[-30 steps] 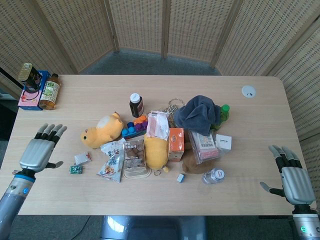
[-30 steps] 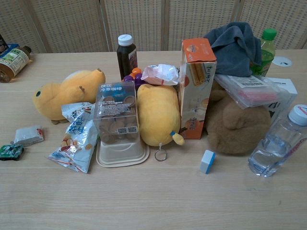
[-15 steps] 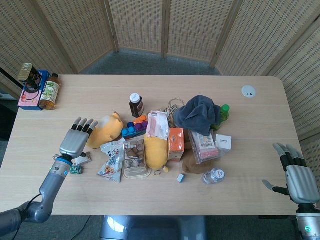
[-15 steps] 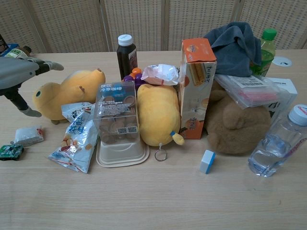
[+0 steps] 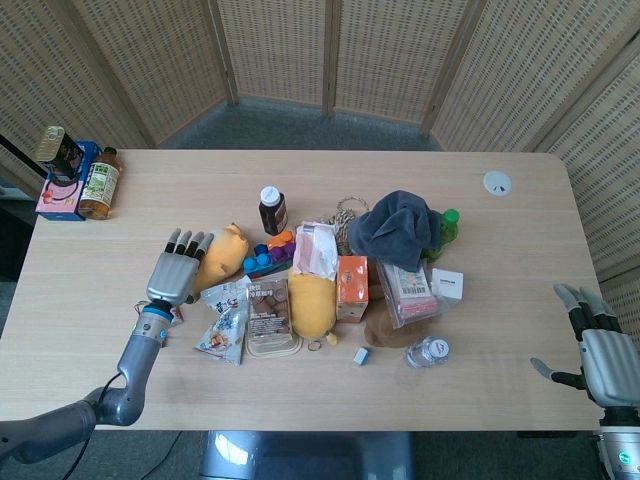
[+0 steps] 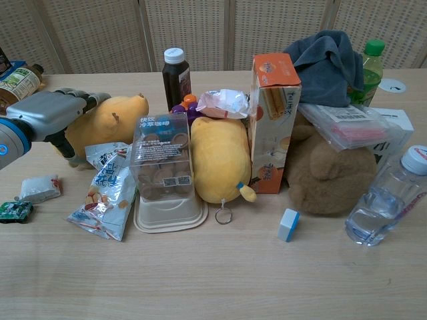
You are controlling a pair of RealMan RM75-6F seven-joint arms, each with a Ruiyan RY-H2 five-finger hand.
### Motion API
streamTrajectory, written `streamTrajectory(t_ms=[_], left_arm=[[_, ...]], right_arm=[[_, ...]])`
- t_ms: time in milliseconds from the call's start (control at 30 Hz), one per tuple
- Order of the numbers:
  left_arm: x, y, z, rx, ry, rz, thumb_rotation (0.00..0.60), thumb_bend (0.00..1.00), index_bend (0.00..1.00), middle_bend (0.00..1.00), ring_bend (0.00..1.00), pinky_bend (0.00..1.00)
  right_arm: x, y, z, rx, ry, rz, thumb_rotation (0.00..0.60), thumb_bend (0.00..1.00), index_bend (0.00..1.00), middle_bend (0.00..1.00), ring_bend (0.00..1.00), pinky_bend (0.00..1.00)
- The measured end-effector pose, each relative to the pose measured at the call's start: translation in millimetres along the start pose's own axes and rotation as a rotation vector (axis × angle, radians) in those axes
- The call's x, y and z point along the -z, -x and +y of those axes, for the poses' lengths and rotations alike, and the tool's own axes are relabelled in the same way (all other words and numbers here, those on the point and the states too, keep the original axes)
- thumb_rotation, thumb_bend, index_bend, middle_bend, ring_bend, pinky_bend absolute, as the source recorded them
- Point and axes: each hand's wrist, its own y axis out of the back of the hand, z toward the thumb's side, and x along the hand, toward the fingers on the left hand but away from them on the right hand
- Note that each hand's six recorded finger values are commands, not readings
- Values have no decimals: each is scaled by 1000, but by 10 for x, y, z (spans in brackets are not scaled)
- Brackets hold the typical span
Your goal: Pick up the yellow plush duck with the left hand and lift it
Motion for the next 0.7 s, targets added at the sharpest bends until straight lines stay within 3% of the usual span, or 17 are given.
streamTrajectory(t_ms=[33,67,133,233,433,700], left_arm=[[2,-11,-5,-14,-8,7,600,0,529,355,286,612],[8,-23,-11,-34,-20,17,600,0,678,567,477,787],[22,-38,-24,-63,-37,31,600,1,852,770,684,930],[56,-52,-47,-103,-63,48,600,2,909,841,776,979],[84,-27,77,-205,-50,44,600,1,921,861,796,992],[135,7,573,-335,7,29,600,3,925,869,797,990]], right_arm=[[2,1,1,0,1,0,599,0,0,0,0,0],[6,4,2,0,0,0,599,0,0,0,0,0],[7,7,1,0,1,0,600,0,0,0,0,0],[7,9,-2,-2,3,2,600,0,0,0,0,0],[2,2,-3,-3,3,3,600,0,0,0,0,0],[-27,-13,-27,-10,-2,10,600,0,0,0,0,0]])
